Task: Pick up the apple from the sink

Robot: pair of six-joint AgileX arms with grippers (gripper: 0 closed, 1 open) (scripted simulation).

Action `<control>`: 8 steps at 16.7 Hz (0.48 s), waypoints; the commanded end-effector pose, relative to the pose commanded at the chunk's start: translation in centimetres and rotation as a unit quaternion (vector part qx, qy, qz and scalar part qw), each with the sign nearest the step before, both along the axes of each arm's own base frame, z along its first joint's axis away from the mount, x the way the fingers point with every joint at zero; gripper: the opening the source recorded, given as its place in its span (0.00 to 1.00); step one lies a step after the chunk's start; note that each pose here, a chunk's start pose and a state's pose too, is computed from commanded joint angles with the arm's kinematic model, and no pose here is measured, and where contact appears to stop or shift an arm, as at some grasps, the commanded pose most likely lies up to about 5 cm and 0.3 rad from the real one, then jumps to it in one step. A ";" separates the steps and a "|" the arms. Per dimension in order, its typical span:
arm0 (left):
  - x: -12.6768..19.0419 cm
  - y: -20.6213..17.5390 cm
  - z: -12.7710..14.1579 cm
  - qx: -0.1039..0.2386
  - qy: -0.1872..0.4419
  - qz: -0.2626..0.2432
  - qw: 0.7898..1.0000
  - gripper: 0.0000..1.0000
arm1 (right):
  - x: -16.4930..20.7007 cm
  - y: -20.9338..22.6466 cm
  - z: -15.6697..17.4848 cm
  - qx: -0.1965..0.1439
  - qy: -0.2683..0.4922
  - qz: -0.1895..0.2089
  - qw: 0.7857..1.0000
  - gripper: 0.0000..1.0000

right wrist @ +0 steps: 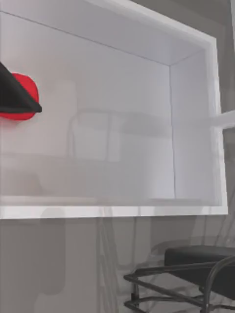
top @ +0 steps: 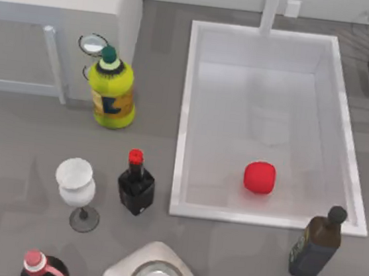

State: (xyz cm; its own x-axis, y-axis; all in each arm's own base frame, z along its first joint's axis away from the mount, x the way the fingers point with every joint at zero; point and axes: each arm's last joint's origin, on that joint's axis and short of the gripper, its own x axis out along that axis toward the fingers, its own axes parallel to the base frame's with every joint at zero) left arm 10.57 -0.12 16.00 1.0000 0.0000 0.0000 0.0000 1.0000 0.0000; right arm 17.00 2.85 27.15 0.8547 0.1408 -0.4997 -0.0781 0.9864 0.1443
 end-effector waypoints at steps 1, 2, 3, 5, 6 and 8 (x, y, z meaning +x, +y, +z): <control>0.0 0.0 0.0 0.000 0.000 0.000 1.000 1.00 | 1.8 0.7 0.8 0.002 0.040 0.005 0.999 1.00; 0.0 0.0 0.0 0.000 0.000 0.000 1.000 1.00 | 3.7 1.6 1.4 0.003 0.080 0.009 0.997 1.00; 0.0 0.0 0.0 0.000 0.000 0.000 1.000 1.00 | 5.7 2.6 1.8 0.003 0.120 0.012 0.993 1.00; 0.0 0.0 0.0 0.000 0.000 0.000 1.000 1.00 | 10.0 4.9 1.6 -0.002 0.200 0.017 0.980 1.00; 0.0 0.0 0.0 0.000 0.000 0.000 1.000 1.00 | 12.0 6.2 1.1 -0.006 0.238 0.017 0.971 1.00; 0.0 0.0 0.0 0.000 0.000 0.000 1.000 1.00 | 15.8 8.9 -0.8 -0.018 0.309 0.017 0.951 1.00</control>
